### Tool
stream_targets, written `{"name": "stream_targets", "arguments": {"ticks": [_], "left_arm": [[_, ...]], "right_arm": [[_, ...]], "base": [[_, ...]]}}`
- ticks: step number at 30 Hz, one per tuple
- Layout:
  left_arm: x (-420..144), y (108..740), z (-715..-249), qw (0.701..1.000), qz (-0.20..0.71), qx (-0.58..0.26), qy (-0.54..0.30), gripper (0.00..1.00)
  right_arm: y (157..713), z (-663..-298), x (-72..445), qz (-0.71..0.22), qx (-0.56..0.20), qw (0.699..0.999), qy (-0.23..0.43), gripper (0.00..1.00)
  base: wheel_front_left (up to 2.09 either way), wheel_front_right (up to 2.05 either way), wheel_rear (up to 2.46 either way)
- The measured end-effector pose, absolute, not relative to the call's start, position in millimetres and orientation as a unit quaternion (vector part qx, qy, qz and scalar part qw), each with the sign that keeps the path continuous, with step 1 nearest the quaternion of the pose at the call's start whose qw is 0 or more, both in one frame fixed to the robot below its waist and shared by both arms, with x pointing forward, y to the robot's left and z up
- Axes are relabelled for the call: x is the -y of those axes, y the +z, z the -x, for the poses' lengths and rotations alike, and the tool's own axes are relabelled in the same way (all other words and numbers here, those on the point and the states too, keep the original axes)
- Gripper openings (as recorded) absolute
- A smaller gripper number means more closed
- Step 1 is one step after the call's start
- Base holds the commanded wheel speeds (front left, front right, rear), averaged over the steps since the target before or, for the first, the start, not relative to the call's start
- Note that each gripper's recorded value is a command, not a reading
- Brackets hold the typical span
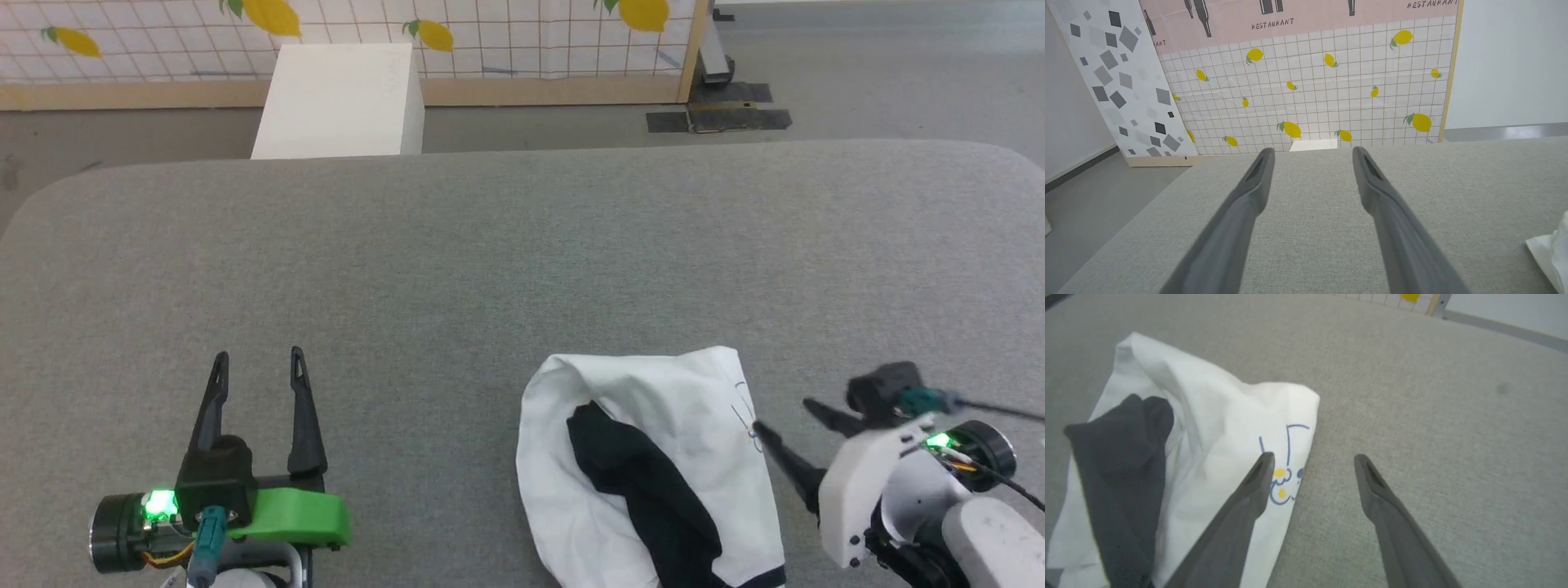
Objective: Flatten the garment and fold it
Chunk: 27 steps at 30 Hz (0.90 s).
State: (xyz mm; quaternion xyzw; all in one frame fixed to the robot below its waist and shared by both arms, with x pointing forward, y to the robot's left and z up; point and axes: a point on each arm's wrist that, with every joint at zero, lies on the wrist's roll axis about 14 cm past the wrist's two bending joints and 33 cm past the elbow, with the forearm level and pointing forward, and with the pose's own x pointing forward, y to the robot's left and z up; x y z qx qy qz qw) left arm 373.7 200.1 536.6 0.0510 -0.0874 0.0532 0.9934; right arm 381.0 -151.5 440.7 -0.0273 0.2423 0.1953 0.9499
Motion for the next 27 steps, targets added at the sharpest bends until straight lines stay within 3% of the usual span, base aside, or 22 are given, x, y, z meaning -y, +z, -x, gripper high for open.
{"name": "stream_targets", "arguments": {"ticks": [8, 11, 14, 15, 16, 27], "left_arm": [[-207, 525, -371, 0.994, -0.046, 0.069, 0.066, 1.0], [-211, 520, -370, 0.994, -0.045, 0.061, 0.074, 1.0], [-217, 517, -368, 0.994, -0.047, 0.054, 0.084, 1.0], [-219, 516, -367, 0.994, -0.047, 0.053, 0.087, 1.0], [-220, 516, -366, 0.993, -0.046, 0.053, 0.09, 1.0], [-209, 524, -376, 0.994, -0.04, 0.068, 0.074, 1.0]], "right_arm": [[393, -366, 134, 0.051, -0.442, 0.856, 0.262, 1.0], [374, -351, 123, 0.06, -0.487, 0.823, 0.285, 1.0], [366, -347, 115, 0.052, -0.503, 0.809, 0.299, 1.0], [366, -347, 112, 0.05, -0.5, 0.81, 0.303, 0.44], [366, -348, 111, 0.051, -0.494, 0.812, 0.306, 0.0], [421, -355, 120, 0.058, -0.387, 0.862, 0.323, 0.0]], "base": [[0.0, 0.0, 0.0], [0.0, 0.0, 0.0], [0.0, 0.0, 0.0], [0.0, 0.0, 0.0], [0.0, 0.0, 0.0], [0.0, 0.0, 0.0]]}}
